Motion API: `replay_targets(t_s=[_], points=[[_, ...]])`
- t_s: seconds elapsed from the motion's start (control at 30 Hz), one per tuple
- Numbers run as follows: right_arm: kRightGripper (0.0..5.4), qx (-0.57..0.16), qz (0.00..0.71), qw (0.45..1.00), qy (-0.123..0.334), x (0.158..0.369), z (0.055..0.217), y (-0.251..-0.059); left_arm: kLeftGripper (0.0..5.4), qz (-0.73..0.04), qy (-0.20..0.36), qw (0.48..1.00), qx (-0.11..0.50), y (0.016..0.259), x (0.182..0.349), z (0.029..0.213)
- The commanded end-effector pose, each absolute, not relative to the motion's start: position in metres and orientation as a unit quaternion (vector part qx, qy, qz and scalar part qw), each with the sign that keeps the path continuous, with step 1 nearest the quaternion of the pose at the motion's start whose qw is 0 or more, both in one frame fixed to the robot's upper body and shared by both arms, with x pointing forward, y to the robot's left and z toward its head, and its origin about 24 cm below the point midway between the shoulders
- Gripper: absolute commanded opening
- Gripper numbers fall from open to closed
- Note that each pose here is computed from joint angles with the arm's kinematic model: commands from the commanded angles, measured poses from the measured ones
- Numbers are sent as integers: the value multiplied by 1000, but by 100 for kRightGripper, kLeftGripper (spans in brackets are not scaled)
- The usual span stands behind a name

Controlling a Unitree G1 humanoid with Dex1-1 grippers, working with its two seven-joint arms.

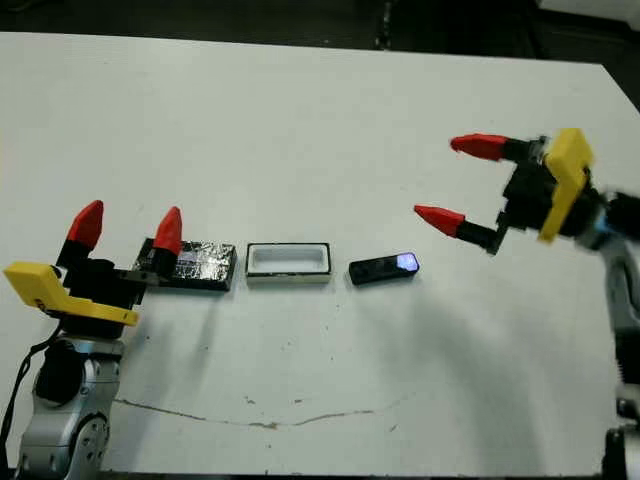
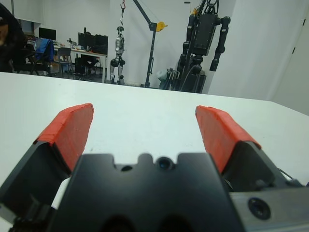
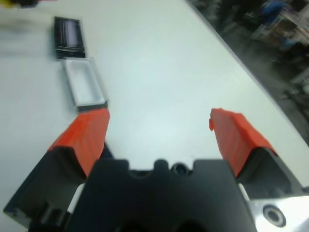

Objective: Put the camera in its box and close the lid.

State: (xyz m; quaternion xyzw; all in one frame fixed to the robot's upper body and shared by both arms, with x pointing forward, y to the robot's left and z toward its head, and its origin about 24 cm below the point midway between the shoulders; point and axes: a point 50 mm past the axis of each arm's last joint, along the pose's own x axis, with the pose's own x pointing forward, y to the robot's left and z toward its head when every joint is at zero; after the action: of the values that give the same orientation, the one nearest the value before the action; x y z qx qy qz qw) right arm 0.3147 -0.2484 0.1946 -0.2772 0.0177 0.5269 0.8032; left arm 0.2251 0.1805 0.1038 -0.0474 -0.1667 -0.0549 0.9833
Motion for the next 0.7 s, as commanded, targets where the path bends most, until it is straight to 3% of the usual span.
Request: replay_targets(t_s=[0.03,0.37,0.43,0.7], points=[[540,-322,554,766,59,321,199,-244,538,-51,-158,985,-38,182,224,101],[540,-344,628,684,140,334,181,-214,538,-45,-160,986,-27,183,224,101],[540,-353,643,666,132,335,176,-208,538,-44,-160,986,-21,183,224,101],[540,-317,652,664,182,340,156,-198,538,-47,-158,986,-34,182,224,99]])
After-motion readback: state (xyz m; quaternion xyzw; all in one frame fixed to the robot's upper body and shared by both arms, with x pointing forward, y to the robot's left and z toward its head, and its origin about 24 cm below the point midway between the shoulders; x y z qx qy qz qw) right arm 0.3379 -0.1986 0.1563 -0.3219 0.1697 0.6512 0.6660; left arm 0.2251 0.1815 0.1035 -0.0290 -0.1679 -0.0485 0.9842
